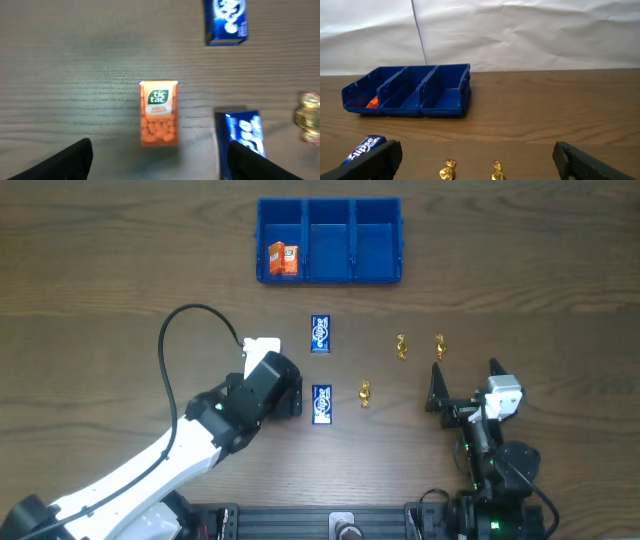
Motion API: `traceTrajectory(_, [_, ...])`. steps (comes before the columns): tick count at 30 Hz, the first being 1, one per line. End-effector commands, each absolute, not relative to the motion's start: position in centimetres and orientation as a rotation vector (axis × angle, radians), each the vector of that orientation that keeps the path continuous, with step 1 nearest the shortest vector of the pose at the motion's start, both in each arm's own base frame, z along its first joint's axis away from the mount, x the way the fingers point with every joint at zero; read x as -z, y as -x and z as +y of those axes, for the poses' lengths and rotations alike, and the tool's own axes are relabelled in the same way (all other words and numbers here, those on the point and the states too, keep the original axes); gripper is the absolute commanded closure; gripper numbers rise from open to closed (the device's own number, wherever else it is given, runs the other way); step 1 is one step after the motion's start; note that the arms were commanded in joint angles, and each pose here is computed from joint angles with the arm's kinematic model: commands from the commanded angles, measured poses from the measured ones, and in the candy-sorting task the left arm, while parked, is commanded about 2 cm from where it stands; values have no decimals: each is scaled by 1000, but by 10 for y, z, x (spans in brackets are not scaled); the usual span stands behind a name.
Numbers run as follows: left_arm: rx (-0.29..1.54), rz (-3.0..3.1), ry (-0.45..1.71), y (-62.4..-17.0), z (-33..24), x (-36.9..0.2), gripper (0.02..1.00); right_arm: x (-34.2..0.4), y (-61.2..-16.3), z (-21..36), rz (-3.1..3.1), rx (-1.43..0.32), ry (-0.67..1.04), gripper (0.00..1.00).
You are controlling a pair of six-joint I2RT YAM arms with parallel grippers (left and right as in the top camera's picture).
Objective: Sort Candies Into Trays
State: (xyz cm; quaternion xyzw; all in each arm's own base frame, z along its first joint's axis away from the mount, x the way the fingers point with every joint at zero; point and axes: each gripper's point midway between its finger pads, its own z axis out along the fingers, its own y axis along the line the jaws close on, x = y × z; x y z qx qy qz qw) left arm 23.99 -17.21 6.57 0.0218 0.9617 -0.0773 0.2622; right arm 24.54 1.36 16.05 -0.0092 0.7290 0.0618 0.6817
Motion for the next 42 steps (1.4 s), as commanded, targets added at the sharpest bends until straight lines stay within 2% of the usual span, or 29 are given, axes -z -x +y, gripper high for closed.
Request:
traceTrajectory(1, [159,2637,8,-246,-171,-36,163,-160,-245,12,1635,-138,11,1])
traceTrajectory(8, [103,2686,15,-256,-174,-7,167,-160,-245,12,1635,-138,11,1])
traceTrajectory(13, [68,2714,9,-260,-177,4,229,-160,-245,12,1635,-137,11,1])
traceTrajectory(14, [62,2719,8,-260,-178,6,248,-160,-245,12,1635,-138,11,1])
traceTrajectory(17, [57,2729,6,-261,-180,9,384,-160,-245,12,1635,-138,11,1])
traceTrajectory(18, [59,2732,5,-261,-180,10,459,-160,-245,12,1635,-138,11,1])
traceTrajectory(21, [60,2732,4,-261,-181,10,573,-160,-245,13,1635,-138,11,1])
traceTrajectory(30, [97,2716,6,-265,-187,0,704,-160,-245,12,1635,-138,11,1])
traceTrajectory(34, [82,2562,24,-296,-191,-73,713,-160,-245,13,1635,-138,11,1])
traceTrajectory(35, [56,2467,42,-315,-190,-118,717,-160,-245,12,1635,-137,11,1])
traceTrajectory(38, [66,2306,45,-352,-192,-207,709,-160,-245,12,1635,-137,11,1])
traceTrajectory(42, [64,2204,78,-405,-182,-281,706,-160,-245,12,1635,-138,11,3])
